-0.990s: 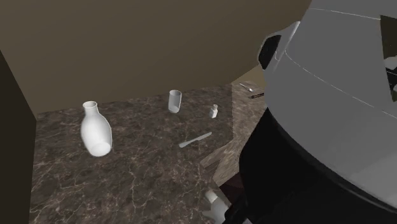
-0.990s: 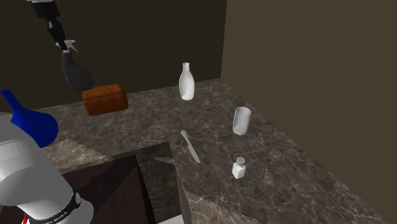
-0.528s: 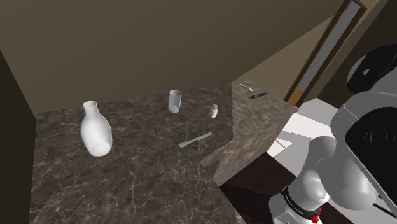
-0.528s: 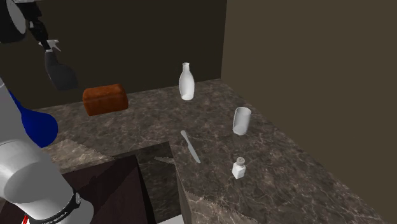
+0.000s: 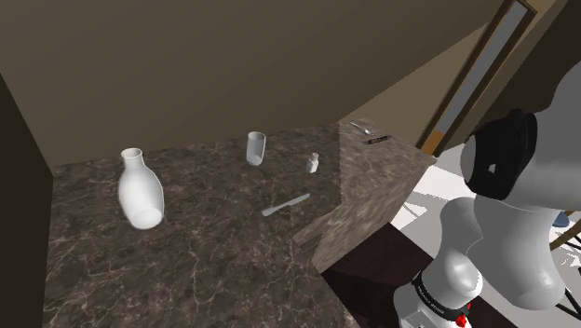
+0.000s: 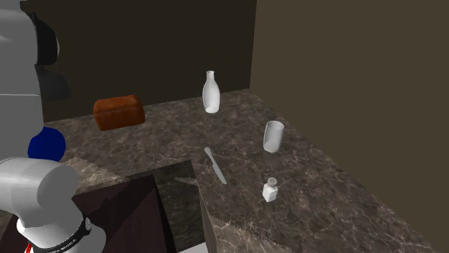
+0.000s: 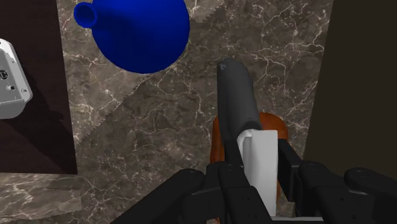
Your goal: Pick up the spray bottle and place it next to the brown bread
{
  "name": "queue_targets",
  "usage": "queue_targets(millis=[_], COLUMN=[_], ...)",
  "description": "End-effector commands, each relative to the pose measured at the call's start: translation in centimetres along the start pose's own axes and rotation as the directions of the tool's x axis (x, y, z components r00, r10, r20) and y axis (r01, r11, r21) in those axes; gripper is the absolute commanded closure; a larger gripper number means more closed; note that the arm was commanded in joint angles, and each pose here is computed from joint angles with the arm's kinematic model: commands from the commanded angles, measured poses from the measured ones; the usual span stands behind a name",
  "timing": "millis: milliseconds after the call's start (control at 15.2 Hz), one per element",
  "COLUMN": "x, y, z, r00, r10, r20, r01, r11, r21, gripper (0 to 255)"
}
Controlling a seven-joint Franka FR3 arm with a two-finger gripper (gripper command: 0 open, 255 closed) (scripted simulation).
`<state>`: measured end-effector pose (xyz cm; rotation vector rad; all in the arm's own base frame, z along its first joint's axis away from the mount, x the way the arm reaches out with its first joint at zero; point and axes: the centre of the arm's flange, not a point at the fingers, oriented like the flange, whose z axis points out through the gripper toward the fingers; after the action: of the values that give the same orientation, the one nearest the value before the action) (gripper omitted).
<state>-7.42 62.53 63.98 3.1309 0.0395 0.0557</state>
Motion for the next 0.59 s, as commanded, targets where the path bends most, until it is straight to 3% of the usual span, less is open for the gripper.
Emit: queue_targets(millis=[0,528], x=[-0.7,-0.9], y=[-0.3,-0.4], z=[0.6,4.9], r00=[1.0,1.0], r10=[0.001,0.001], r20=[-0.001,-0.001], r01=[-0.001,-0.001], r11=[1.0,1.0], r21=[0.0,0.0], gripper=[255,255])
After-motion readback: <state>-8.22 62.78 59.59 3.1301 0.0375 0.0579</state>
